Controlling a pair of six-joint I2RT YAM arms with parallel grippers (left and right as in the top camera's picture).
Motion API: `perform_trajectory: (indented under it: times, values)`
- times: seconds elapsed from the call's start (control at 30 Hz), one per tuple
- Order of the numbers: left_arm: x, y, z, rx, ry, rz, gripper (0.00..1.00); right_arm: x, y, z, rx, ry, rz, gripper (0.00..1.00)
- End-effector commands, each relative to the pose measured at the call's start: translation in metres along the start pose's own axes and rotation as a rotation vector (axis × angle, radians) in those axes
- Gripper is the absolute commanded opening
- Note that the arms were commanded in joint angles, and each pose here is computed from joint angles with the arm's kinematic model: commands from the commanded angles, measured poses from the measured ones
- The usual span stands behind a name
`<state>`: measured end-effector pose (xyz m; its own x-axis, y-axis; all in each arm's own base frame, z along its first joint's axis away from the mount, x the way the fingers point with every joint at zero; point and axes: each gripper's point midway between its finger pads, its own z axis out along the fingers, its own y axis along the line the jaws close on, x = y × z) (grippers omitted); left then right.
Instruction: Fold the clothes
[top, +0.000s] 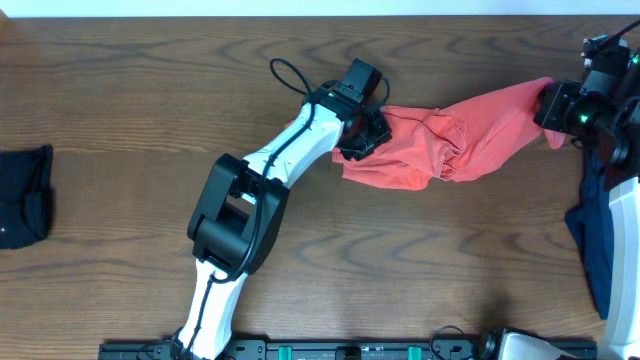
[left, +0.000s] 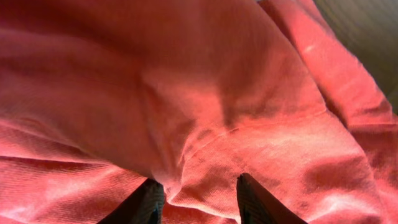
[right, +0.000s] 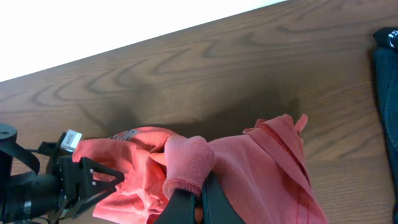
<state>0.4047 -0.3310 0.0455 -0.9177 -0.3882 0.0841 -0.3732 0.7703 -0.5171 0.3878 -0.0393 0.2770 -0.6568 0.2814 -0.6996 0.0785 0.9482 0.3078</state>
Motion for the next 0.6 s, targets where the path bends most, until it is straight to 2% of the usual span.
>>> perform_trajectory:
  times: [0.0,0.07,0.13,0.17,0.23,0.27,0.43,0.57]
  values:
    - [0.005,0.012,0.016,-0.04,0.017,0.004,0.41,-0.004,0.005,-0.008,-0.018,-0.019,-0.016,0.01]
    - [0.004,0.012,0.018,-0.041,0.018,0.004,0.41,-0.004,0.005,-0.008,-0.018,-0.018,-0.017,0.01]
    - [0.003,0.011,0.018,-0.035,0.013,0.005,0.34,-0.004,0.005,-0.008,-0.018,-0.018,-0.019,0.01]
    - [0.002,0.011,0.018,-0.034,0.008,0.007,0.27,-0.004,0.005,-0.008,-0.018,-0.018,-0.019,0.01]
    - [-0.001,0.011,0.018,-0.037,-0.004,0.008,0.19,-0.004,0.005,-0.008,-0.018,-0.017,-0.019,0.01]
    - [-0.002,0.012,0.018,-0.04,-0.01,0.011,0.06,-0.003,0.005,-0.008,-0.018,-0.016,-0.019,0.01]
    - [-0.015,0.013,0.012,-0.046,-0.051,0.088,0.06,-0.003,0.005,-0.008,-0.017,-0.014,-0.037,0.01]
    - [-0.036,0.002,-0.021,-0.012,-0.109,0.141,0.06,-0.003,0.005,-0.008,-0.016,-0.016,-0.053,0.01]
